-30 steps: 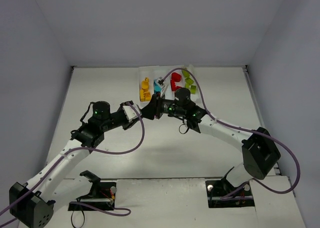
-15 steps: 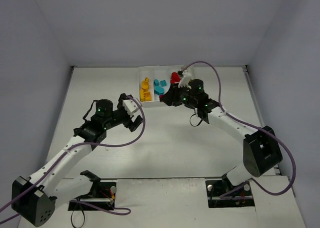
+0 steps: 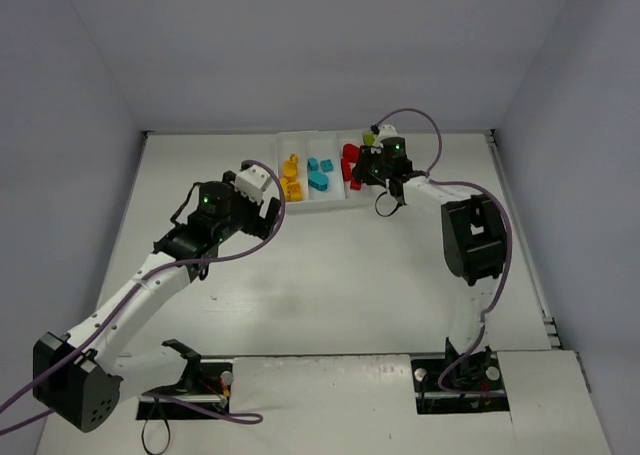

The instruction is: Sort the legos into containers by color

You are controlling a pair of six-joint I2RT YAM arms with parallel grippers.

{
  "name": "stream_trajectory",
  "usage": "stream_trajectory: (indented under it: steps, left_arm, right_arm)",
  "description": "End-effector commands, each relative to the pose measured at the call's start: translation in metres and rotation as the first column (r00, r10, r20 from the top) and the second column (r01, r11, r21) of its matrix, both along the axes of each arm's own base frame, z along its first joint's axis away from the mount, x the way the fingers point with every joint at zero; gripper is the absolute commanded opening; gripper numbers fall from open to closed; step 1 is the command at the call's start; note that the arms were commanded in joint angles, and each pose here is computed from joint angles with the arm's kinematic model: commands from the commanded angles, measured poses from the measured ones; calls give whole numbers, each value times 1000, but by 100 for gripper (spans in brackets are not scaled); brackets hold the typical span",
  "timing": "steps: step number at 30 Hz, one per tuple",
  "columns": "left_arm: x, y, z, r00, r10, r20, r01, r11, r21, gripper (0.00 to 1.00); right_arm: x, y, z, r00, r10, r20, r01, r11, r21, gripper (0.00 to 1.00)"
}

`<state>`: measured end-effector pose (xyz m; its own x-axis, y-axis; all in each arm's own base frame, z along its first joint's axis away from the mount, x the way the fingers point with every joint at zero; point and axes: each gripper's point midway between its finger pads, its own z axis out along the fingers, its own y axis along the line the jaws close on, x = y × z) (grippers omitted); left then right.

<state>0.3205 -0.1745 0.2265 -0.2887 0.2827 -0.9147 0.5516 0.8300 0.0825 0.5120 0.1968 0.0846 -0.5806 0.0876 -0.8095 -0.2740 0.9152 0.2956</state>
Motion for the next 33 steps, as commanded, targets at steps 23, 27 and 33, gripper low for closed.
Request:
stream_trajectory:
  steps: [23, 27, 33]
  left_arm:
    - [25, 28, 19, 981, 189, -50, -192, 978, -81, 77]
    - [26, 28, 19, 980, 190, -57, -195, 977, -87, 77]
    - [26, 36, 25, 968, 244, -54, -249, 962, -111, 77]
  right_arm:
    - [96, -11, 44, 972, -73, 222, 89, 994, -63, 46]
    - [80, -14, 77, 962, -61, 267, 78, 996, -53, 57]
    - [35, -29, 163, 921, -69, 383, 88, 996, -32, 64]
